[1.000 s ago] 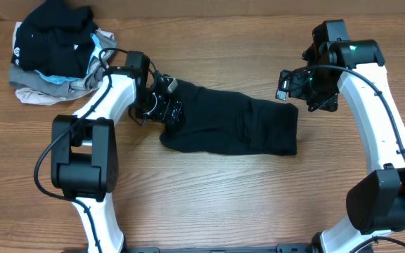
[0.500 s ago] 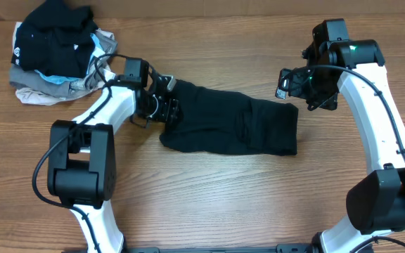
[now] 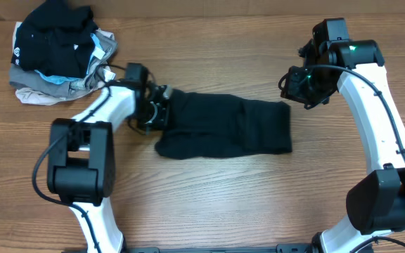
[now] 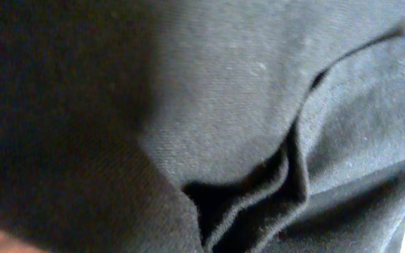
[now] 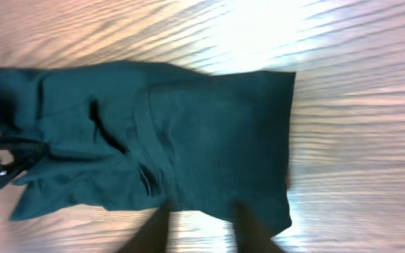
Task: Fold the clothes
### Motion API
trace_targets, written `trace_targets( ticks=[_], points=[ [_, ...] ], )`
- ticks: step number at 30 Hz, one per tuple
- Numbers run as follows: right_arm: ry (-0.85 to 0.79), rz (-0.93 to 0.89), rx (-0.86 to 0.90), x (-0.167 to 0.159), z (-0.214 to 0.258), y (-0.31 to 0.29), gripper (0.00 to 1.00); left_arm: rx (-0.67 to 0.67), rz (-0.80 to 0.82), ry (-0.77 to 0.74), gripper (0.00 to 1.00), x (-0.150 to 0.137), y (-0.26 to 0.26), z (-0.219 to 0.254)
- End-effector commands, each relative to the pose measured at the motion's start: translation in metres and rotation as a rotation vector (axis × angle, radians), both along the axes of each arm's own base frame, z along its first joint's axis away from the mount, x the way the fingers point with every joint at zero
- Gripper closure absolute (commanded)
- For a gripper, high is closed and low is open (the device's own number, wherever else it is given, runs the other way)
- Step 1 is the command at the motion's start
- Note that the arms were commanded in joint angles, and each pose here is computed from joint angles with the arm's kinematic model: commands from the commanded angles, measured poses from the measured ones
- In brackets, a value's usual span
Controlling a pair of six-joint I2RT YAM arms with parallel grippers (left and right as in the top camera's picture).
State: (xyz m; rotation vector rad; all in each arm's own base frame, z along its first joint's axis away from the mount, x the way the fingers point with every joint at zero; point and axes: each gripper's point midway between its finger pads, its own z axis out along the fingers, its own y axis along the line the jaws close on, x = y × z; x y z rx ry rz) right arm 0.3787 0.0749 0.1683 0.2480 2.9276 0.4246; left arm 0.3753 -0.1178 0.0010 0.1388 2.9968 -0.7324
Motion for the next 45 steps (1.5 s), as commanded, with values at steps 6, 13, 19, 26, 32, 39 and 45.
trace_targets(
  ticks=[6, 13, 19, 26, 32, 39, 45],
  points=[
    [0.05, 0.096, 0.273, -0.017, -0.031, 0.059, 0.96, 0.117, 0.099, -0.015, 0.96, 0.02, 0.063, 0.024],
    [0.058, 0.107, 0.44, -0.027, -0.064, 0.107, 0.96, 0.142, 0.08, -0.118, 0.96, 0.032, 0.057, 0.06],
    [0.086, -0.044, 0.39, -0.028, -0.098, 0.117, 0.96, 0.142, 0.084, -0.173, 0.96, 0.032, 0.057, 0.088],
    [0.07, -0.116, 0.363, -0.026, -0.117, 0.108, 0.96, 0.159, 0.084, -0.294, 0.96, 0.033, 0.06, 0.157],
    [0.095, -0.129, 0.356, -0.026, -0.128, 0.108, 0.96, 0.149, 0.034, -0.337, 0.96, 0.03, 0.039, 0.179],
    [0.141, -0.143, 0.366, -0.027, -0.146, 0.111, 0.96, 0.224, -0.091, -0.389, 0.96, 0.024, -0.01, 0.177],
    [0.144, -0.137, 0.381, -0.026, -0.148, 0.114, 0.96, 0.256, -0.193, -0.451, 0.96, 0.018, -0.059, 0.175]
  ],
)
